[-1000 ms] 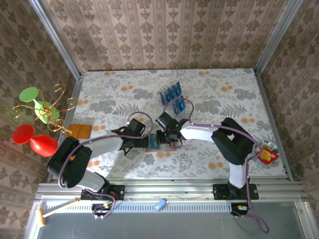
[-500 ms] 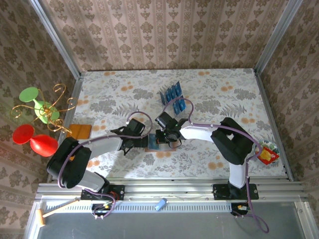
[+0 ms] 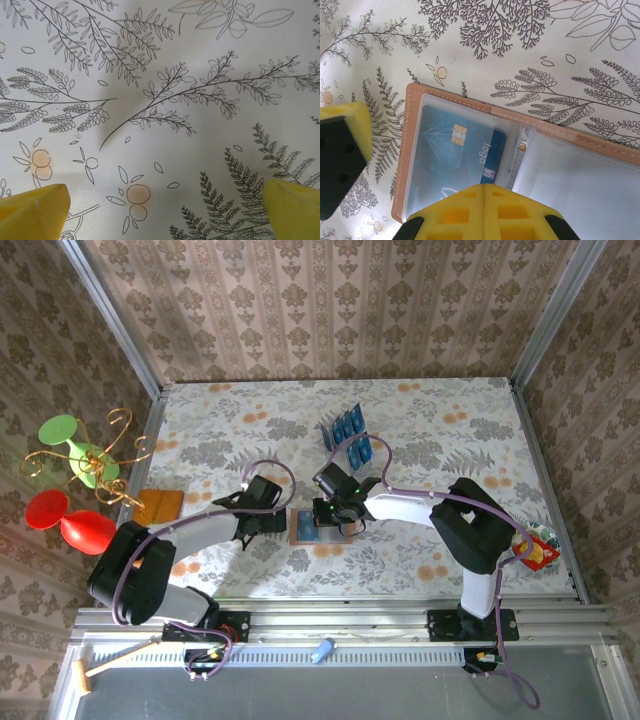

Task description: Put the credit cards into the card holder

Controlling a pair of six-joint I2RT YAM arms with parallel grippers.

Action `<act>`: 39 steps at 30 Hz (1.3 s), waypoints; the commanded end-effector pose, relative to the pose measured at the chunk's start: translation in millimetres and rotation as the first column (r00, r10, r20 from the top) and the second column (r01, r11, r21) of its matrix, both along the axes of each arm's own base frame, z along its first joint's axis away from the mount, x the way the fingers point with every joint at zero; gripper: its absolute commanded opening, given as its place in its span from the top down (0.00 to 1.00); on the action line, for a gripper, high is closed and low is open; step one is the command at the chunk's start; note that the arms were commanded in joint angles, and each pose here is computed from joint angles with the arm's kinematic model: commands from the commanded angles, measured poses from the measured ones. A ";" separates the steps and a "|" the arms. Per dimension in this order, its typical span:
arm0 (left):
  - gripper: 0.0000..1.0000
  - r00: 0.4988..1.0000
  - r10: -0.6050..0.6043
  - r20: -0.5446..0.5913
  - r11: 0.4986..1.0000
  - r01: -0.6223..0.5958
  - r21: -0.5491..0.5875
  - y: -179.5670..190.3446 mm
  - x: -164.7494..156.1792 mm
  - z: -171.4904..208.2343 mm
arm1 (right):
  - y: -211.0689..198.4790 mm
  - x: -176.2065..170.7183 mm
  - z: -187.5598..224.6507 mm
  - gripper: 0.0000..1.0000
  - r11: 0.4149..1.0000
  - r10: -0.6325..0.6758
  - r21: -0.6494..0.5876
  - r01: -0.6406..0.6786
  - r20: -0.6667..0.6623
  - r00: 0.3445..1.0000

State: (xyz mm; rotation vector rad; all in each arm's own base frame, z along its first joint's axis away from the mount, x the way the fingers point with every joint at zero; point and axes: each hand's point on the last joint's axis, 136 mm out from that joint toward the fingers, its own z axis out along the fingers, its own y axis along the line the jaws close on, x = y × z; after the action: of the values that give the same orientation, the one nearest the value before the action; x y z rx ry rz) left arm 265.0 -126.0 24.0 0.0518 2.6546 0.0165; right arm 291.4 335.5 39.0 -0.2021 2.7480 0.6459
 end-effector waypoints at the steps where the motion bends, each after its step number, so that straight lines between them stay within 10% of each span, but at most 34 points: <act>1: 0.00 1.000 -0.003 -0.028 1.000 0.003 -0.005 -2.9 -0.4 -5.1 | -9.7 -0.7 -8.8 0.98 0.999 -0.023 -0.040 0.023 -0.008 1.000; 24: 0.00 0.999 -0.046 -0.030 0.999 0.045 -0.022 -12.7 -2.4 -7.0 | 7.3 0.9 6.1 0.99 0.999 0.004 0.032 -0.004 -0.004 1.000; 39: 0.00 0.990 -0.122 0.067 0.989 0.127 -0.073 -37.6 2.6 42.5 | -66.9 13.1 31.9 0.79 0.997 -0.073 -0.005 0.073 0.050 0.996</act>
State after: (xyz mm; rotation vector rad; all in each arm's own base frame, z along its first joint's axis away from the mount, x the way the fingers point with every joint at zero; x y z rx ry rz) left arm 267.6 -151.6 50.5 0.1378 2.6040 -0.0900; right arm 314.7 286.9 81.6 -0.0950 2.6458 0.6735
